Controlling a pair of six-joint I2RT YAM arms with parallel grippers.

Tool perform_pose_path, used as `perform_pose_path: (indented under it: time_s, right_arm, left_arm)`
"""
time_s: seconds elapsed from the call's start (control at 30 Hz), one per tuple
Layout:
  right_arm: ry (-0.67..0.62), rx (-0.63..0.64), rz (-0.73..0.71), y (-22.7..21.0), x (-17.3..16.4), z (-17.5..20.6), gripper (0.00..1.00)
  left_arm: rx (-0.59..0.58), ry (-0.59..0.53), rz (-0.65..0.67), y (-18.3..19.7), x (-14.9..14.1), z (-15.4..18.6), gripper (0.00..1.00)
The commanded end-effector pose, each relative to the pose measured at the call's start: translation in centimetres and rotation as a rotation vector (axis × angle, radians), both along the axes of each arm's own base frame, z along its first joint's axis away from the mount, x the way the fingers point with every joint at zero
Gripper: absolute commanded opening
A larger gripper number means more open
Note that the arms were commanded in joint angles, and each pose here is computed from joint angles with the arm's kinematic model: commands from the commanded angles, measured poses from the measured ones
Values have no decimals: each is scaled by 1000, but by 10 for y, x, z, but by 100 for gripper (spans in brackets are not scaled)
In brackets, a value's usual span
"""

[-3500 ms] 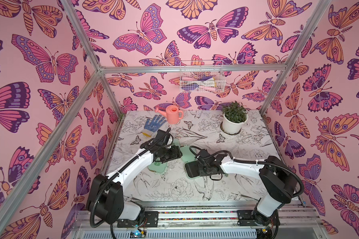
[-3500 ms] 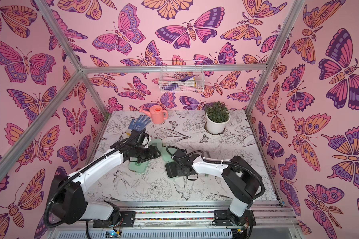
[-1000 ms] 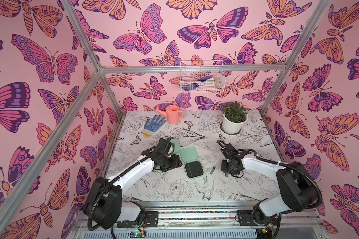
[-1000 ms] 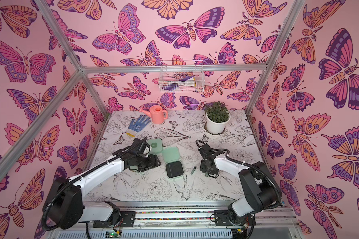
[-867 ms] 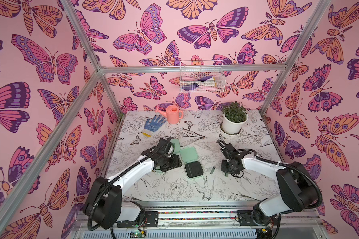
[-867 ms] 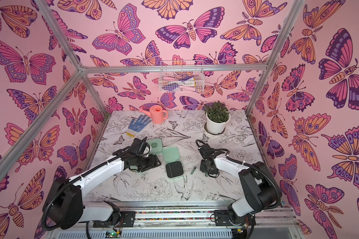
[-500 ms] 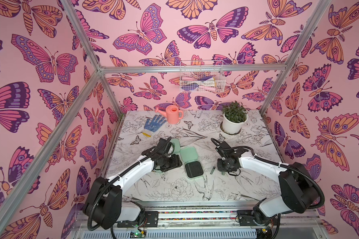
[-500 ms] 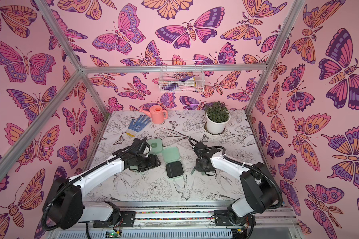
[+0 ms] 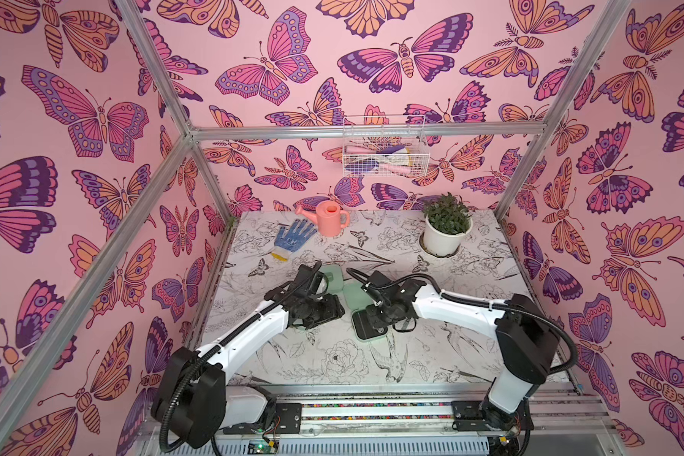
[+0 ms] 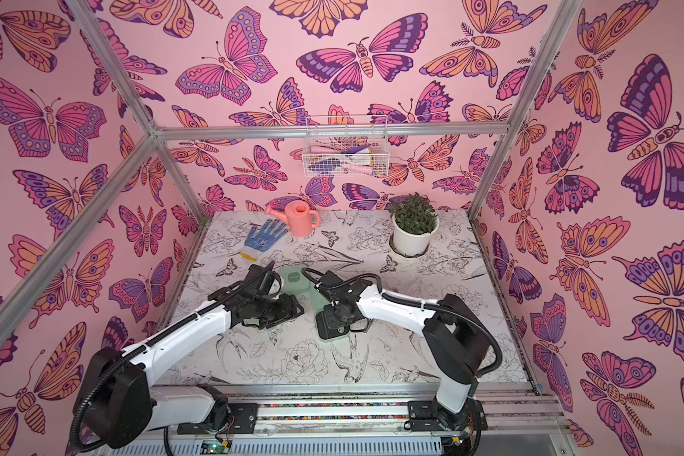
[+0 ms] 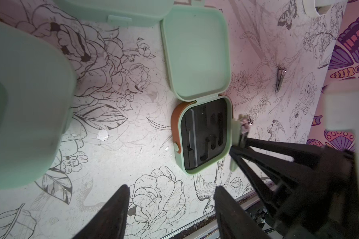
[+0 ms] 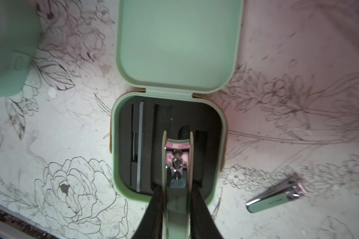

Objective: Organize nail clipper sets
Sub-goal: Place the nail clipper in the storage box.

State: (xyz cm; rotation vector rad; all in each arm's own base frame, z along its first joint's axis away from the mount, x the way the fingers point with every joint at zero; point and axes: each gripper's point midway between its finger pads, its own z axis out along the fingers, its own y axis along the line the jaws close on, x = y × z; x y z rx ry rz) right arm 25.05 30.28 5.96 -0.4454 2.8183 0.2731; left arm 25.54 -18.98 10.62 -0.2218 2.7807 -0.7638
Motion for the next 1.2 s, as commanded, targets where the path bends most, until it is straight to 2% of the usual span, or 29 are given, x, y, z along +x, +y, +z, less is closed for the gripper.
perform_pose_path:
  time_s: [0.0, 0.4, 0.77, 1.17]
  right_arm:
    - [8, 47, -5, 22, -1, 0, 19]
    - [32, 30, -39, 31, -1, -14, 19]
    - [8, -28, -68, 25, 7, -18, 19]
    - [37, -43, -94, 18, 1, -33, 18]
  left_arm:
    - [8, -1, 22, 6, -1, -2, 67]
    - [1, 2, 22, 10, 0, -3, 67]
    - [-5, 11, 28, 14, -2, -6, 67]
    - [-10, 11, 26, 14, -1, -5, 67]
